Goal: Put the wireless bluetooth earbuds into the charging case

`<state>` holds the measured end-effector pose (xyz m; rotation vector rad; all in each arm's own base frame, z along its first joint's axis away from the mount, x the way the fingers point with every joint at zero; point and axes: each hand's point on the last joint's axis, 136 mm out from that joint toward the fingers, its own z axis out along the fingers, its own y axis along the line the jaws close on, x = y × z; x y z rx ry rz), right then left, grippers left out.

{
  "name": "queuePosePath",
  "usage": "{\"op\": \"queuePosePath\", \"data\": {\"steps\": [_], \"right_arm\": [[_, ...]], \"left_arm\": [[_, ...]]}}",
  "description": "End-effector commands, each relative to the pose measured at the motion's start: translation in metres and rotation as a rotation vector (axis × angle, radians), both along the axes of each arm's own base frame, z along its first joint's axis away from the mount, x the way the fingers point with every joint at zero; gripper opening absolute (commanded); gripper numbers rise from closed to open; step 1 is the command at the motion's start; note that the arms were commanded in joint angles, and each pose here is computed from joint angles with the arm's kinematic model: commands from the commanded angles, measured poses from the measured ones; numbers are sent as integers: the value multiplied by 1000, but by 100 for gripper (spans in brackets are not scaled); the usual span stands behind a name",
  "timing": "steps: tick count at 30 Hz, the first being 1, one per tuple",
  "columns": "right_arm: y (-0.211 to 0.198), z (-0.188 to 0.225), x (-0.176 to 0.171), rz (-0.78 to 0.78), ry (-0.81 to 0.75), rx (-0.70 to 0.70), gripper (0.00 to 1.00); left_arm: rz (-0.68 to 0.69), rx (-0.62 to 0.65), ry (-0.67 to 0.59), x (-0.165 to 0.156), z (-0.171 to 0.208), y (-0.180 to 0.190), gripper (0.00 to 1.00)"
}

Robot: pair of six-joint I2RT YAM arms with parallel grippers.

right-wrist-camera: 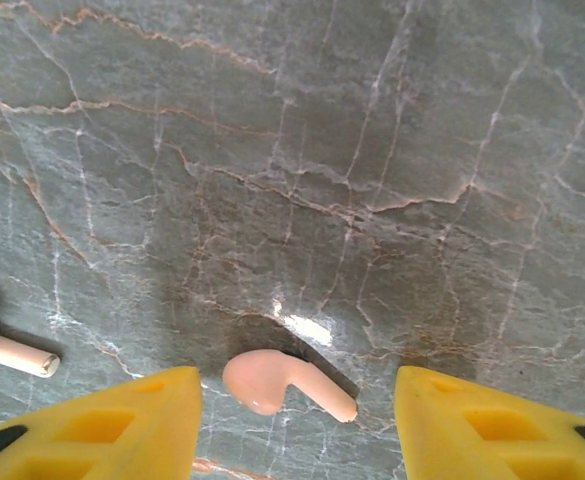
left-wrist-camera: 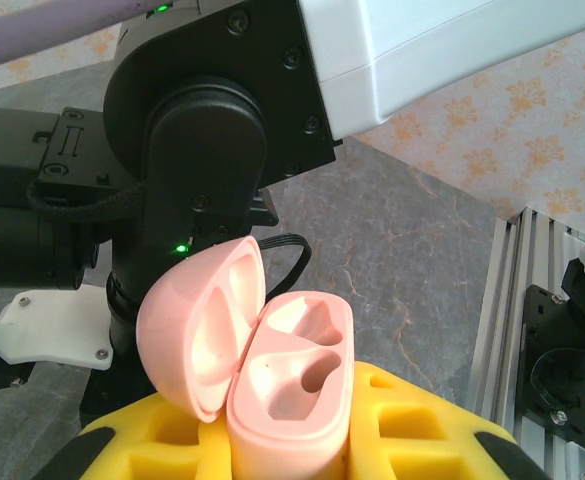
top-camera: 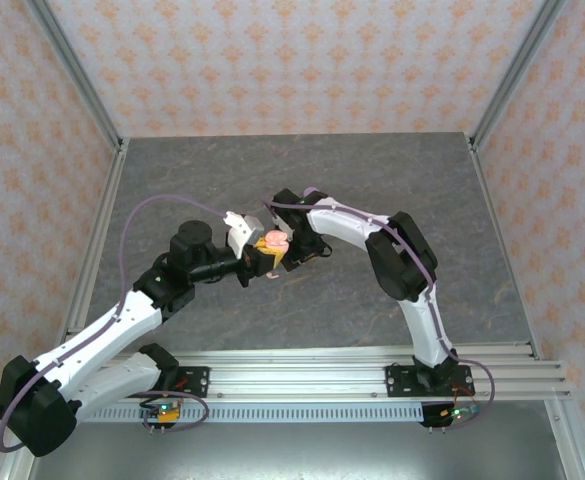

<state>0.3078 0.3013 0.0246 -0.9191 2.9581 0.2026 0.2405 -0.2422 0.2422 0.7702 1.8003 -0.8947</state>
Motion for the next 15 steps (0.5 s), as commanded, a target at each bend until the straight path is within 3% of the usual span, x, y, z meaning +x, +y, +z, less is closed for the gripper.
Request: {"op": "queuePosePath", "data": {"steps": [1,15], "right_arm": [[-7,-8,-2,24,-5,-54,53],[-9,-18,6,-2,-73,-109,35]], "left_arm": [[14,-10,-37,3,15,1,11],[21,-9,-35,4,16,1,11]]}}
